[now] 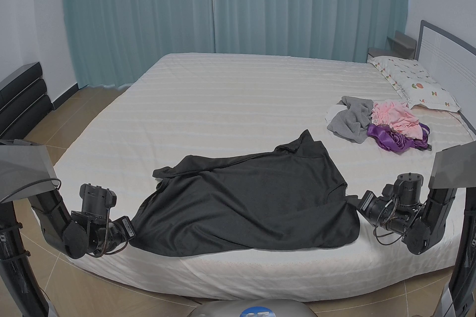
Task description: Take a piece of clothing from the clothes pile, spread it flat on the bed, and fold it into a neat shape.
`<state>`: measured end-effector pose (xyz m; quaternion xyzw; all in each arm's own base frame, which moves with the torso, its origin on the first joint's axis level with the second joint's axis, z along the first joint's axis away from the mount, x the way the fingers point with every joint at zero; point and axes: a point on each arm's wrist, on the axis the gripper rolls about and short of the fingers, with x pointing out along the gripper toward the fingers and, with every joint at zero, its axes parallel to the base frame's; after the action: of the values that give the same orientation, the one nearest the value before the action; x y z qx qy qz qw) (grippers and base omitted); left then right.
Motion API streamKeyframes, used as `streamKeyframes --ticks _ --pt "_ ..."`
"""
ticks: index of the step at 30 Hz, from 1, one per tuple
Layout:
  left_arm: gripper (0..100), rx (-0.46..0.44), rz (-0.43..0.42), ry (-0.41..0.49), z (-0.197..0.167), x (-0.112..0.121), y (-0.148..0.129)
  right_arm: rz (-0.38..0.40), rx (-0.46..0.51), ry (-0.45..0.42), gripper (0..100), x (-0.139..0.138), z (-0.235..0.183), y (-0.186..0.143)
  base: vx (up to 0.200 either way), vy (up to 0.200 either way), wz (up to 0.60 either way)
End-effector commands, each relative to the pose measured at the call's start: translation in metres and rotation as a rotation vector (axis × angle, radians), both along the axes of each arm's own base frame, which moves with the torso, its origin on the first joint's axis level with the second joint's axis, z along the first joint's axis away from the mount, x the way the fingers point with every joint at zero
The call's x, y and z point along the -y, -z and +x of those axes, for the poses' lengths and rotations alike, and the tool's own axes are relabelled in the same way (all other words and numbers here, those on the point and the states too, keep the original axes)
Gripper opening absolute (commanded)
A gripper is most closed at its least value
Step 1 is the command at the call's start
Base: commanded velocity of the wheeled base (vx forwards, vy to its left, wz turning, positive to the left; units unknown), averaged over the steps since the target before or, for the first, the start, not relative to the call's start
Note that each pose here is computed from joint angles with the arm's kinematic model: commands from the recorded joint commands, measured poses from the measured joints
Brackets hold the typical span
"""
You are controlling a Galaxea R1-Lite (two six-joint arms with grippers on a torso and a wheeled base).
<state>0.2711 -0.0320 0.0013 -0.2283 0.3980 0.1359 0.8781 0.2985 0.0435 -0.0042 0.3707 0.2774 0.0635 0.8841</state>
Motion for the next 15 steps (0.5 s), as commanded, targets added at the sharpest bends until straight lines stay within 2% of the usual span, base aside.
streamKeyframes --ticks 1,7,13,15 --pt "0 -0.027 -0.009 0.002 0.001 -0.002 0.008 0.011 0.071 0.038 0 0.008 0.027 -0.002 0.0 0.0 0.0" --pt "0 -0.027 -0.011 -0.004 0.003 -0.003 0.01 0.009 0.094 0.049 0 0.01 0.049 -0.001 0.0 0.0 0.0" --pt "0 -0.023 -0.018 -0.016 0.004 -0.004 0.009 0.012 0.113 0.052 0 0.005 0.095 -0.008 0.0 0.0 0.0" --pt "0 -0.023 -0.018 -0.016 0.004 -0.004 0.009 0.012 0.113 0.052 0 0.005 0.095 -0.008 0.0 0.0 0.0"
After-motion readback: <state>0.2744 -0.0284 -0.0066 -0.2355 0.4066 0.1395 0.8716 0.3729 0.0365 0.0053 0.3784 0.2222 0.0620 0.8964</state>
